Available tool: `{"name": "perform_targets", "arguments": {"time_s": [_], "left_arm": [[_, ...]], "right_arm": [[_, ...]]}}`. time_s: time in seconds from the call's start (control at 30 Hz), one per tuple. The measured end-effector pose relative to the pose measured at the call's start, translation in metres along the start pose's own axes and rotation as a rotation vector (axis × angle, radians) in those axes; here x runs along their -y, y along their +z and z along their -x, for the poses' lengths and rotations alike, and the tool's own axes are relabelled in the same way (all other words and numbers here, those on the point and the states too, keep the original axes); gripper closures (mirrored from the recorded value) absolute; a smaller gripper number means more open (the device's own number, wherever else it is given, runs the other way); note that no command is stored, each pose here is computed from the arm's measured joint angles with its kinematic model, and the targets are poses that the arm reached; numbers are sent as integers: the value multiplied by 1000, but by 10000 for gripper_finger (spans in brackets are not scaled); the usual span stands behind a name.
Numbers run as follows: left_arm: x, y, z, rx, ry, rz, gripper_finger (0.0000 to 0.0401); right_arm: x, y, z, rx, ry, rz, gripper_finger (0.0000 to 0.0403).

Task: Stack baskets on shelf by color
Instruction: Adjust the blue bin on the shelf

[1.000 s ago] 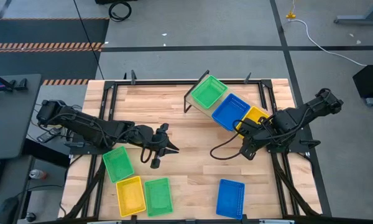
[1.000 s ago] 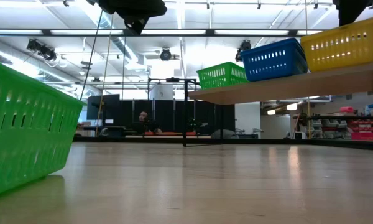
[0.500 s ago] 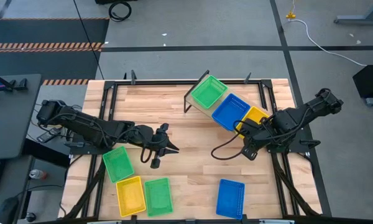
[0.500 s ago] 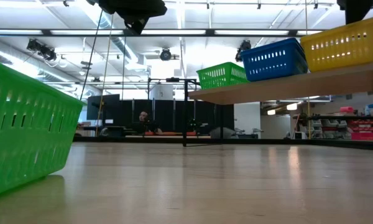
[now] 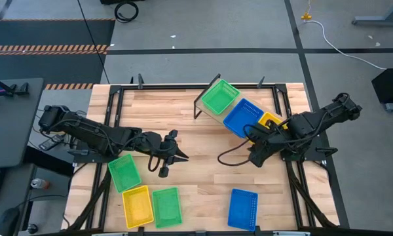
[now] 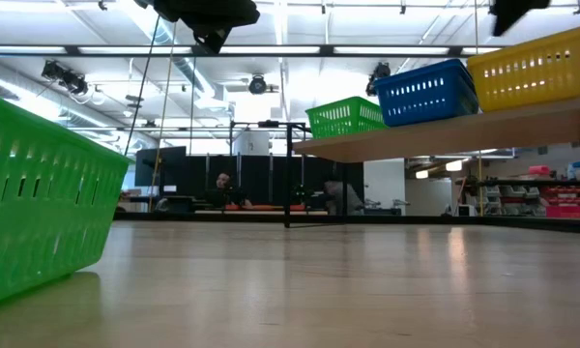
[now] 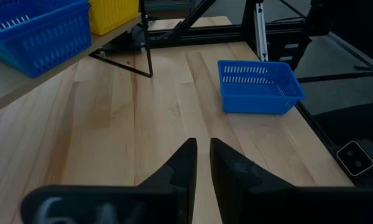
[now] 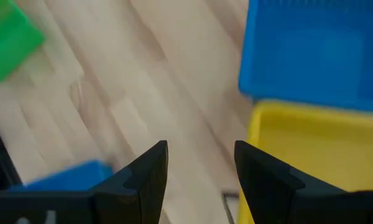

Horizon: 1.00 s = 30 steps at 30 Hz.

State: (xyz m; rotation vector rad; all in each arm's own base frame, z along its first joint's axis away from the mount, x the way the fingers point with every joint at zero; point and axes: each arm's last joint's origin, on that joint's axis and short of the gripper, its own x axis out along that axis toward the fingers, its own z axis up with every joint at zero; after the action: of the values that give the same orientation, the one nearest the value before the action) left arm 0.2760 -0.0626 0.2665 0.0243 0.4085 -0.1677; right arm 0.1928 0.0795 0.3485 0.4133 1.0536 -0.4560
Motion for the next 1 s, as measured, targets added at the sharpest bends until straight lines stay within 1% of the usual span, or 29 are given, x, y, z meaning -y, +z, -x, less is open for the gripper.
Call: {"name": "perform_targets", "arguments": {"time_s": [0.17,0.27,0.4,0.57,0.7,0.83,1.0], "left_arm": [[0,0,0,0,0,0,349],[0,0,0,0,0,0,349],[0,0,0,0,0,0,349],[0,-1,0,-4,0,-1,349],[0,-1,0,-8,1,-2,349],[0,-1,0,-12,1,-4,349],[-1,-1,0,-12,3,-3,349]], "right_arm": [[0,16,-3,122,2,20,211],[1,27,-9,162,-18,38,211],[-3,39,-29,131,-68,86,211],[-7,49,-61,21,-134,149,211],[-5,55,-74,-8,-171,161,211],[-3,57,-74,-10,-160,149,211],[-1,57,-56,59,-85,126,211]]}}
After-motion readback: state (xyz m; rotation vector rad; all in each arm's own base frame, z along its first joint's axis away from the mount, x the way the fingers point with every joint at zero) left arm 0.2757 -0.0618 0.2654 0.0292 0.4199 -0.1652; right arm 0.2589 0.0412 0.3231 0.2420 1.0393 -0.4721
